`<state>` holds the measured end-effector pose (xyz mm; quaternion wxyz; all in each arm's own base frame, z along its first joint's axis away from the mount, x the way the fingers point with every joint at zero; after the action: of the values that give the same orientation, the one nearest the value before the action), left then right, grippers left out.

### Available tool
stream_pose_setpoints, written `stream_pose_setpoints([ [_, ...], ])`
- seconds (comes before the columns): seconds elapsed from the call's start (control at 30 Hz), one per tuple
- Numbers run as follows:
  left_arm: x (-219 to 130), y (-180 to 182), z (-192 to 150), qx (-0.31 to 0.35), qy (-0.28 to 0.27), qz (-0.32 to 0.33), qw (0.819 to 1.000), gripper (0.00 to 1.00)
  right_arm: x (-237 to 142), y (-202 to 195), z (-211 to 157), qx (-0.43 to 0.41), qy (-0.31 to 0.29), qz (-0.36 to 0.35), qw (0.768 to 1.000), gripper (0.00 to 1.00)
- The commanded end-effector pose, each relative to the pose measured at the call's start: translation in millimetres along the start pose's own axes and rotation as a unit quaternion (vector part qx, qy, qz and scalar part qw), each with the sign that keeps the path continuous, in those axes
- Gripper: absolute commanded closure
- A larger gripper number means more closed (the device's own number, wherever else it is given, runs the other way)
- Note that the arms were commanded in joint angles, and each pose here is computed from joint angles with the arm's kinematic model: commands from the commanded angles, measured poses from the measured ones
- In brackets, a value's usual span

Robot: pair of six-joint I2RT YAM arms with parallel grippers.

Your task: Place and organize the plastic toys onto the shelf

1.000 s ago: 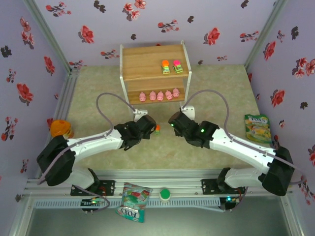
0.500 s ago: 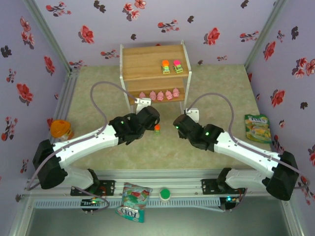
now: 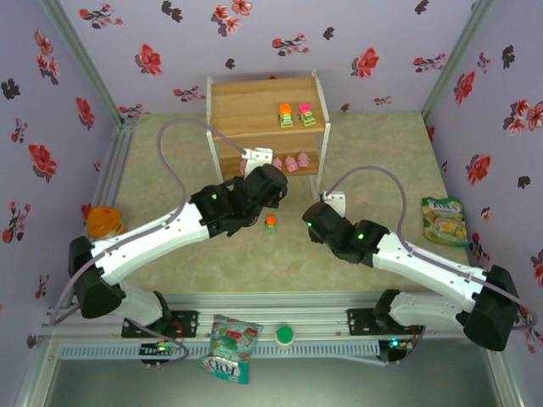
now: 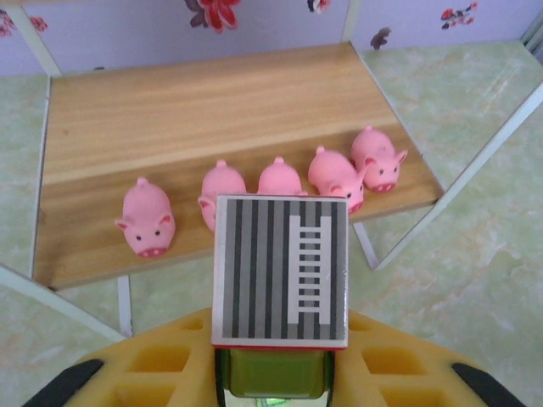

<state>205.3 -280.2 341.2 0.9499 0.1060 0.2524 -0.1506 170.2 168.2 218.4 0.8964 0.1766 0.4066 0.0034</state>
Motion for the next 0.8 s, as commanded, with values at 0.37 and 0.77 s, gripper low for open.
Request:
stream_pose_setpoints([
  [0.37,-14,-5,62,0.022,-0.045,0.034,0.998,0.71,5,-5,-7,0.037,0.007,0.018,0.999,0.64],
  [0.77,-8,7,98,0.005,-0.057,0.059,0.997,0.70,4,-7,-12,0.042,0.014,0.019,0.999,0.65],
])
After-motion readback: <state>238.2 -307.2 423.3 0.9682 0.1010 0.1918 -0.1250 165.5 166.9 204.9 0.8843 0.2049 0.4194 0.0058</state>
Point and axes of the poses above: each hand's point on the last joint's axis, 136 mm out from that joint toward the fingers, its own x axis out along the fingers, its own y axis along the line the jaws close on, z = x × y, the point moved 9 cm from there along -x, back along the fingers, and after that the axes turned 14 degrees about x, right-handed, at the moved point
